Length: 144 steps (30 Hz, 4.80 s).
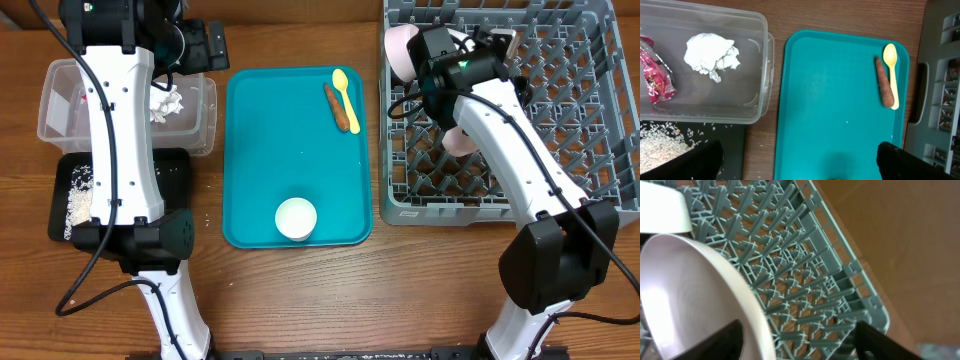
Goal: Sort waste into correct bins and load items into the dishwasher
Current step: 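Lower the pink plate upright into the rack slots, then reach the right gripper to the yellow spoon on the teal tray, then grasp the yellow spoon with the right gripper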
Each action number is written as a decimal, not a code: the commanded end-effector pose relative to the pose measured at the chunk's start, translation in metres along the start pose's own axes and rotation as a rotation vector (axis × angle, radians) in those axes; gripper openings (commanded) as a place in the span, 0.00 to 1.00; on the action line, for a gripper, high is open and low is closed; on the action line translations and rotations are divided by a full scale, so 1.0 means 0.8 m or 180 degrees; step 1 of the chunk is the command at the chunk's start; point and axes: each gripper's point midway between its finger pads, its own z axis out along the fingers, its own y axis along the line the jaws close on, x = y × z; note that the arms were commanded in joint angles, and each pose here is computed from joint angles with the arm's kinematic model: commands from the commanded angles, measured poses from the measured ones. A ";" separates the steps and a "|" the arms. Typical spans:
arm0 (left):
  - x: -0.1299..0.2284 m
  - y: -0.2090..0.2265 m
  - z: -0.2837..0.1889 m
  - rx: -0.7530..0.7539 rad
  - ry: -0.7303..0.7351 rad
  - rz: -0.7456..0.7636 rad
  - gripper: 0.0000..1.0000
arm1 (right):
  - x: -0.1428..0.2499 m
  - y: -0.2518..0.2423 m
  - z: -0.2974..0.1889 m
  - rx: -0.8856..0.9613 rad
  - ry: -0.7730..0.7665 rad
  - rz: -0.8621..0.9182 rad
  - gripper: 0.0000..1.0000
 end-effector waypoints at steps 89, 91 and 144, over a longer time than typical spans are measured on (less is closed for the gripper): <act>0.001 -0.033 -0.017 0.0447 -0.0035 -0.0024 1.00 | 0.035 0.404 -0.058 -0.3277 -0.0204 -0.0147 0.53; 0.001 -0.033 -0.017 0.0447 -0.0034 -0.0025 1.00 | 0.040 0.409 -0.054 -0.3272 -0.0213 -0.0191 0.52; 0.002 -0.032 -0.017 0.0443 -0.0020 -0.0027 1.00 | 0.210 0.388 -0.118 -0.3244 0.1740 -0.0795 0.10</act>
